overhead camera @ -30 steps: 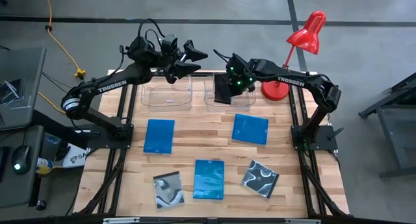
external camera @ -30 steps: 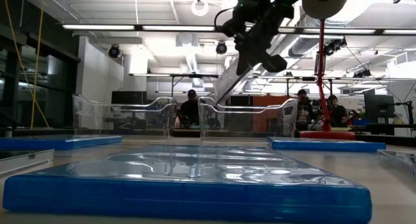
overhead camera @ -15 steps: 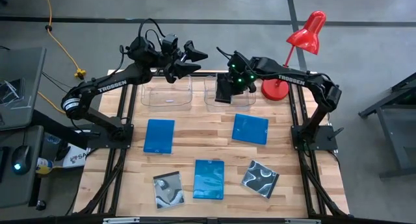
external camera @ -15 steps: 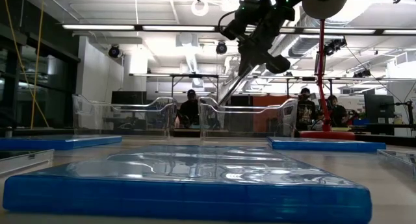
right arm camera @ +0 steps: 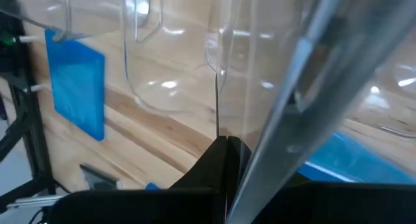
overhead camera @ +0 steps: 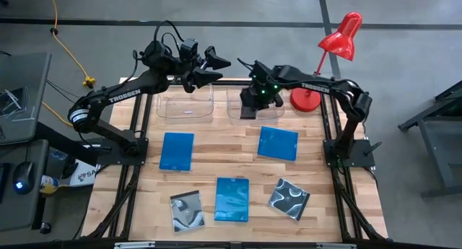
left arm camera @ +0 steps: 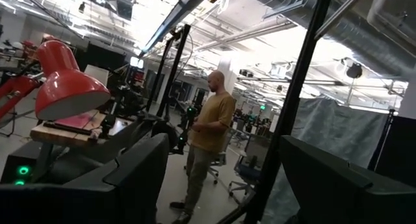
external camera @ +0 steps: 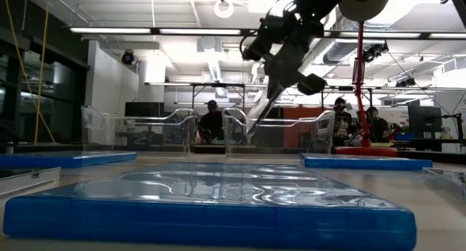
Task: Pick & place jewel cases by type
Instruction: Put the top black CD case into the right transparent bin, then put the top right blue CD case into the left transparent bin
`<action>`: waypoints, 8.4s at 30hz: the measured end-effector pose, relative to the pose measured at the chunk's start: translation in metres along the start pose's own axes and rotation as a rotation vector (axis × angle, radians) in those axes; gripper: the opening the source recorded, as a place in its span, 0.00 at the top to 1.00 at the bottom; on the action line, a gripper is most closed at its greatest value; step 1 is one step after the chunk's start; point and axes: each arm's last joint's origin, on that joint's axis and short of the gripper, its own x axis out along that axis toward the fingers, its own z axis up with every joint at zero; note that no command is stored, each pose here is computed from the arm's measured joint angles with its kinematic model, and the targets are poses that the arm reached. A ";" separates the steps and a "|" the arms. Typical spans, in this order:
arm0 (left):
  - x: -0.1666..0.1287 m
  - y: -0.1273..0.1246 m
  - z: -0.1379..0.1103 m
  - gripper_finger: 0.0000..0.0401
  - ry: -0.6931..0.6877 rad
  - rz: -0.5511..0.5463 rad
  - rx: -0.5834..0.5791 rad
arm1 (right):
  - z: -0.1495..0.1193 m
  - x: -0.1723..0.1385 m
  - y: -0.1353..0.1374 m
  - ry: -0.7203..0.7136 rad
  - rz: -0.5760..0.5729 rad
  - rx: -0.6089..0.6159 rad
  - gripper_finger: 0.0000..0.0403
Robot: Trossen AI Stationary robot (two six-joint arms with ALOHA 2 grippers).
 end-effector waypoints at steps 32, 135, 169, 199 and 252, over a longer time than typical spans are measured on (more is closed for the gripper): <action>0.000 0.000 0.000 0.27 0.004 -0.005 -0.011 | 0.008 0.001 -0.011 0.092 0.043 -0.073 0.74; 0.073 -0.033 -0.229 0.27 0.884 0.045 -0.135 | -0.343 -0.046 0.014 -0.209 -0.534 -0.015 0.62; 0.101 -0.058 -0.278 0.27 0.828 -0.219 -0.276 | -0.444 -0.002 -0.009 0.088 -0.679 0.117 0.62; 0.128 -0.131 -0.308 0.27 0.668 -0.114 -0.397 | -0.499 -0.033 -0.014 -0.041 -0.237 -0.300 0.72; 0.106 -0.003 -0.297 0.27 0.648 0.104 -0.437 | -0.291 -0.131 0.012 -0.667 -0.172 -0.218 0.73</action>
